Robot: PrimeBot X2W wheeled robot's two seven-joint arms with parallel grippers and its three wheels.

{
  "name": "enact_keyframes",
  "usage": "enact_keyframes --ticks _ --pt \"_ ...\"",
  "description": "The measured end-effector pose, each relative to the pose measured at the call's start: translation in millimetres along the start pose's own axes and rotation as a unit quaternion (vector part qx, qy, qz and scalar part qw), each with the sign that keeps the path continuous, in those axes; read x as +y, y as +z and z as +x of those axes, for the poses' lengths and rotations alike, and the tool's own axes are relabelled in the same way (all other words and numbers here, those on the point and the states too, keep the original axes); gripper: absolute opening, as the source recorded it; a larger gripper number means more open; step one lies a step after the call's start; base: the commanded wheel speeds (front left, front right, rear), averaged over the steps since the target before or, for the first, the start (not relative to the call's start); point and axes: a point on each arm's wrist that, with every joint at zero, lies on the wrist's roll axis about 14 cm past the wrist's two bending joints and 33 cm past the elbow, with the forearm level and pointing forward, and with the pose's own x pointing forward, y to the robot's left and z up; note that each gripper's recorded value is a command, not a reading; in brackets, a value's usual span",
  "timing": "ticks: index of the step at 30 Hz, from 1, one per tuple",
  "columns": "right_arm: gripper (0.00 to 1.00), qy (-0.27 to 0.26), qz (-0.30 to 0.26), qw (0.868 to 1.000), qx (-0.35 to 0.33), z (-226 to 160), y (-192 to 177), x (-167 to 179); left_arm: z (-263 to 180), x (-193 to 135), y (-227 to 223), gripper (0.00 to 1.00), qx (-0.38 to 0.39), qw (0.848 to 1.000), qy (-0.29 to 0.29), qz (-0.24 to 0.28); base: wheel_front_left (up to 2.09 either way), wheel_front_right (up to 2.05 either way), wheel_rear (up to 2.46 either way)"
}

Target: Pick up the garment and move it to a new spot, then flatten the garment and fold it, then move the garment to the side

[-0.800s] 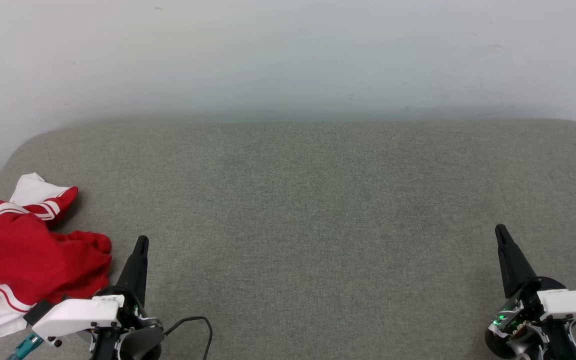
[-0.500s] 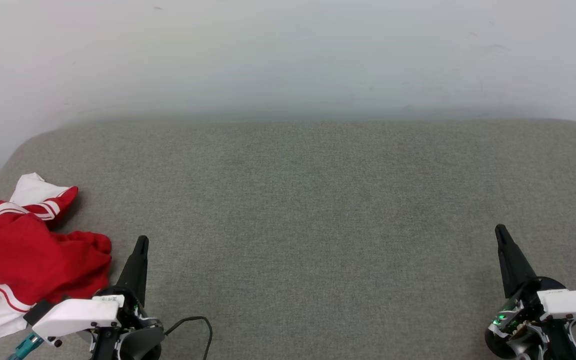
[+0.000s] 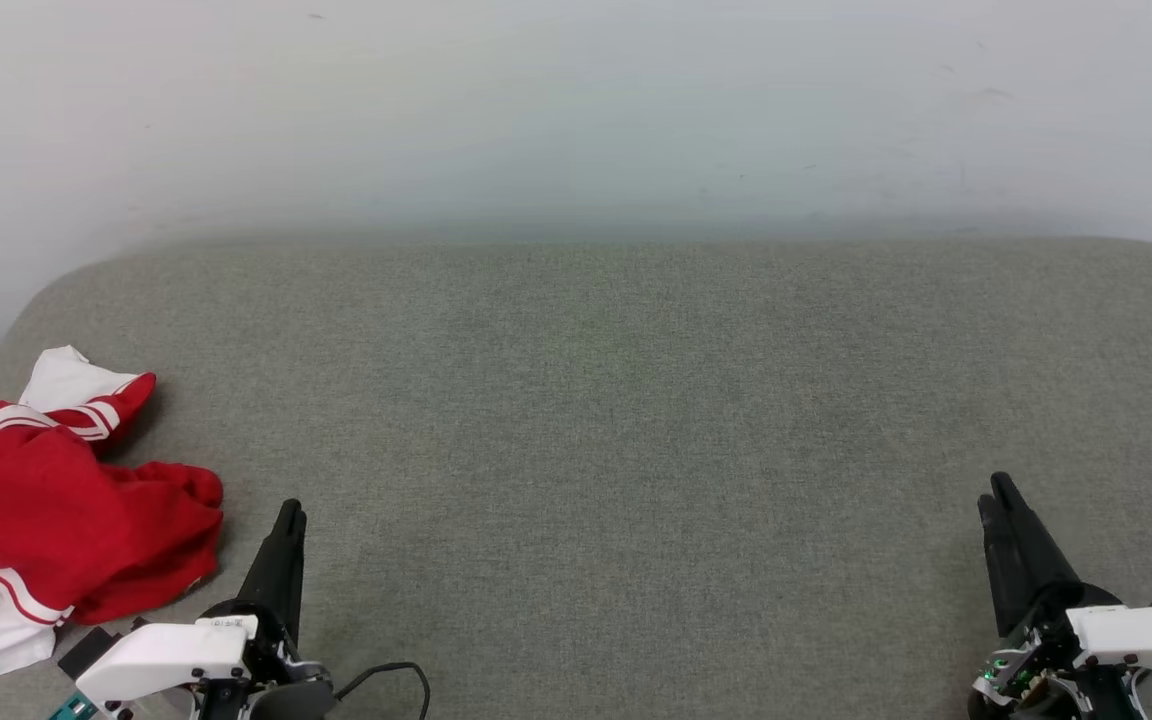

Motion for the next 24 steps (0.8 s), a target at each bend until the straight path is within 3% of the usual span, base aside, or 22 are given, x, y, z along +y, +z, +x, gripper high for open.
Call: enact_keyframes --ticks 3,14,24 --pt "1.00 -0.009 0.000 1.000 -0.002 -4 0 -7 -3 7 -2 1.00 -0.001 1.000 0.010 0.000 0.00 0.00 0.00" --pt "1.00 0.012 -0.018 1.000 -0.007 -2 -7 7 0 -14 -14 1.00 0.002 1.000 -0.023 0.019 0.00 0.00 0.00" --pt "1.00 0.034 -0.063 0.997 -0.014 -1 -9 22 0 -34 -22 1.00 0.003 0.995 -0.054 0.087 0.00 0.00 0.00"
